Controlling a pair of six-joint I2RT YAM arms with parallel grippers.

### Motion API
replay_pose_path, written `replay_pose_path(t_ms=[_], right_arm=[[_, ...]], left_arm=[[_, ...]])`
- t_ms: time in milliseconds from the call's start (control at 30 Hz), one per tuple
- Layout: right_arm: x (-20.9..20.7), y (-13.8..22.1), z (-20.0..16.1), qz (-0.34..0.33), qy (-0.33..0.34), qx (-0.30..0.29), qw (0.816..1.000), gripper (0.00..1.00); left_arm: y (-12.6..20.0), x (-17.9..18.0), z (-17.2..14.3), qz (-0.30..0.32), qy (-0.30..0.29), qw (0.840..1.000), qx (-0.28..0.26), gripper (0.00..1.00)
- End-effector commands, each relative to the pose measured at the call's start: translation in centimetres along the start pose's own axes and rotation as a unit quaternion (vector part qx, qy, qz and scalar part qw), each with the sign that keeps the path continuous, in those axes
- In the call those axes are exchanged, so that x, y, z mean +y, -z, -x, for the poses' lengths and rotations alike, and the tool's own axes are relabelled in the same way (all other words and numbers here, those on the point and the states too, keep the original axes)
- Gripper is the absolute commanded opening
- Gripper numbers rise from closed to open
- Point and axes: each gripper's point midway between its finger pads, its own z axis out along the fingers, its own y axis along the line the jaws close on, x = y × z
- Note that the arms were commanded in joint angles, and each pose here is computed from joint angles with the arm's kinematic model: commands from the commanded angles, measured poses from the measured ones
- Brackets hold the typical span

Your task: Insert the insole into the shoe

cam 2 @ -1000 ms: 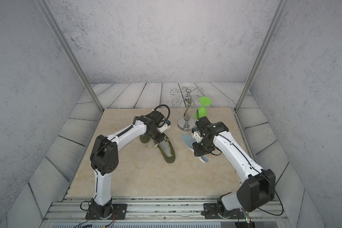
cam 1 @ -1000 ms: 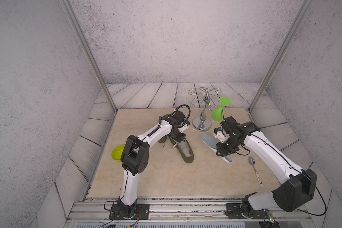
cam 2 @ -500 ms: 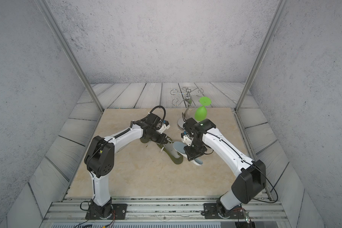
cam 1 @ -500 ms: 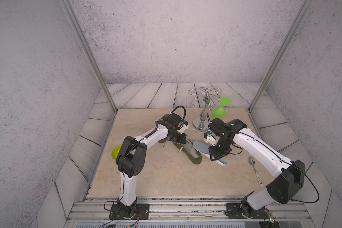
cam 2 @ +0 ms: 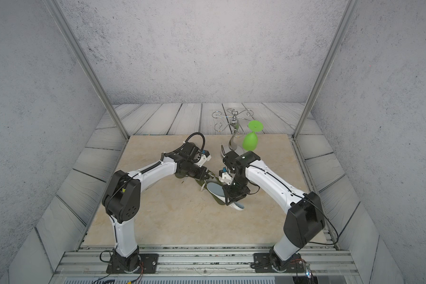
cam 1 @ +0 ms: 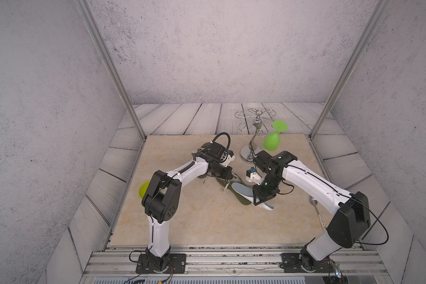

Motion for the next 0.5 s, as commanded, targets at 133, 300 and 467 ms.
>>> replay_pose_path(t_ms=[133,300,467], right_arm=[[-1.1,-2.0,0.7,0.013,-0.027,0.016,0.999,0.32],[-2.2,-2.3,1.4,-0.012,-0.038,0.017,0.999,0.31],[-2.6,-2.9,3.1,-0.019,-0.038,0.008,0.999,0.31]], left_arm=[[2.3,-1.5,1.5,-0.014,-0.023,0.999,-0.041,0.00],[2.1,-1.6,1.1,-0.013,-0.027,0.999,-0.037,0.00],[1.8,-2.5,1.7,-0.032,-0.028,0.998,-0.047,0.00]])
